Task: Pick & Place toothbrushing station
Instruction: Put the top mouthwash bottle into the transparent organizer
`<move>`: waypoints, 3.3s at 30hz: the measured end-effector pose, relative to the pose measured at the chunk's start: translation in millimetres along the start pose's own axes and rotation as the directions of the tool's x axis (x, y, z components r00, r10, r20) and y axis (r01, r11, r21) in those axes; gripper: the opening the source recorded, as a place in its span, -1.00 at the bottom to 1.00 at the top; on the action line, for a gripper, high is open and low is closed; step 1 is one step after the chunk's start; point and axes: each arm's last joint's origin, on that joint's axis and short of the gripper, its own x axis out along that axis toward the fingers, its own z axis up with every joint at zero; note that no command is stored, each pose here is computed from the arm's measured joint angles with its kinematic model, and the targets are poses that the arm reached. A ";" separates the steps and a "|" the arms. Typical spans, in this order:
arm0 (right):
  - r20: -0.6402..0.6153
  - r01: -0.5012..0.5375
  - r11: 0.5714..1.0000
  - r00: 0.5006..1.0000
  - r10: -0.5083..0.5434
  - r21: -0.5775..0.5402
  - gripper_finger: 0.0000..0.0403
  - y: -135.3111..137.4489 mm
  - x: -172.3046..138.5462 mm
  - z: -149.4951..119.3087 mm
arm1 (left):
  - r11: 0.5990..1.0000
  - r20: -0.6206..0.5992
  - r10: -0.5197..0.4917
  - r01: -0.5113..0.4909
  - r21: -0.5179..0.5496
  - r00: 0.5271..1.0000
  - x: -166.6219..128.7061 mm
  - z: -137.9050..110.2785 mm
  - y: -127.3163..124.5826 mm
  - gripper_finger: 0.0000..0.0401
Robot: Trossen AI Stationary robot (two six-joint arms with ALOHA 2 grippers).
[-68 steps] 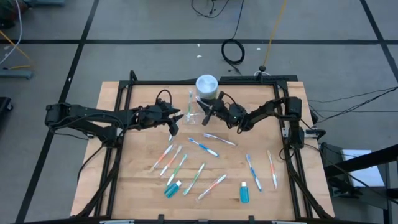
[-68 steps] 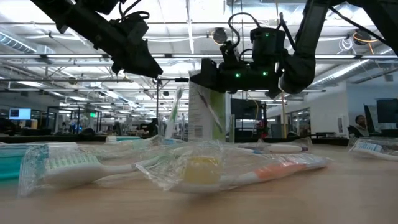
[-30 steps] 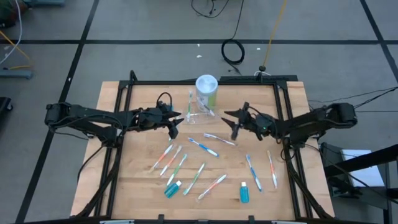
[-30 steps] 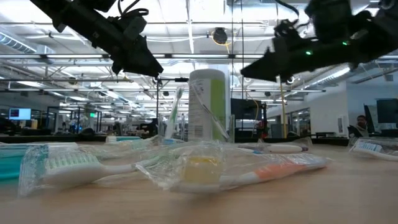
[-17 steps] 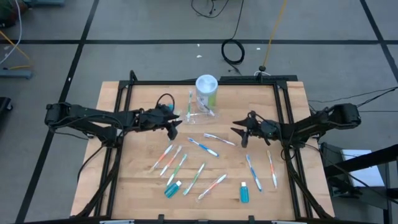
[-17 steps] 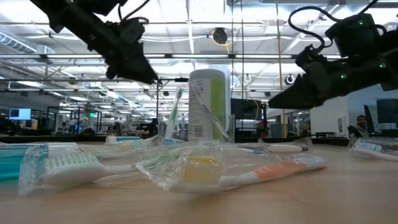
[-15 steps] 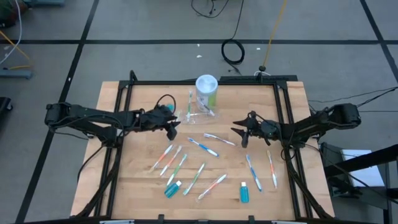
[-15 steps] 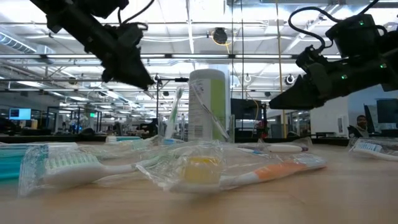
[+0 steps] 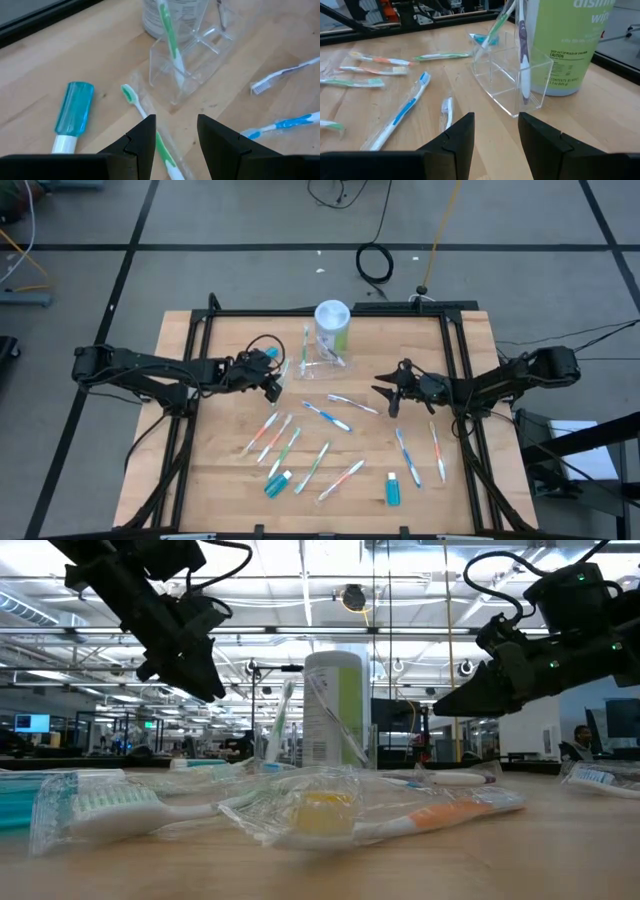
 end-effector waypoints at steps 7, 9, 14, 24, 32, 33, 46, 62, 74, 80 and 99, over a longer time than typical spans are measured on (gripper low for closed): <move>-0.006 0.001 1.000 1.000 -0.001 -0.005 -0.29 -0.1 0.0 -0.6 | 0.996 -0.025 0.090 -0.090 0.022 0.996 12.9 -7.4 1.5 -0.25; -0.012 0.002 1.000 1.000 -0.002 -0.007 -0.29 -0.2 0.0 -1.2 | 0.993 -0.031 0.120 -0.120 0.025 0.992 17.7 -8.1 3.7 -0.25; -0.028 0.007 1.000 1.000 -0.007 0.010 -0.29 -0.5 0.0 -2.8 | 0.972 -0.101 0.236 -0.236 0.017 0.966 32.4 -11.0 20.1 -0.25; -0.014 0.013 0.999 1.000 -0.014 -0.045 -0.29 -0.6 0.0 -1.5 | 0.972 -0.209 0.232 -0.218 0.090 0.950 45.3 5.9 65.0 -0.25; -0.012 0.013 0.997 1.000 -0.014 -0.070 -0.29 -0.6 0.0 -1.3 | 0.973 -0.268 0.219 -0.189 0.132 0.938 51.1 6.7 80.9 -0.25; -0.012 0.013 0.997 1.000 -0.014 -0.070 -0.29 -0.6 0.0 -1.3 | 0.973 -0.273 0.218 -0.186 0.139 0.937 51.2 6.7 82.2 -0.25; -0.011 0.013 0.998 1.000 -0.014 -0.066 -0.29 -0.6 0.0 -1.3 | 0.980 -0.246 0.182 -0.156 0.123 0.952 62.5 -21.3 93.7 -0.25; -0.011 0.013 0.998 1.000 -0.014 -0.069 -0.29 -0.6 0.0 -1.2 | 0.977 -0.228 0.179 -0.147 0.152 0.957 64.0 -38.5 99.4 -0.36; -0.011 0.013 0.998 1.000 -0.014 -0.067 -0.29 -0.6 0.0 -1.3 | 0.978 -0.153 0.159 -0.134 0.162 0.975 66.0 -34.1 92.5 -0.52; -0.011 0.013 0.998 1.000 -0.014 -0.068 -0.29 -0.6 0.0 -1.2 | 0.970 -0.120 0.089 -0.059 0.235 0.989 60.9 -31.9 69.6 -0.54; -0.011 0.015 0.997 1.000 -0.016 -0.076 -0.29 -1.0 0.1 -1.2 | 0.694 0.143 0.055 -0.140 0.706 0.988 -24.8 52.7 -40.5 -0.53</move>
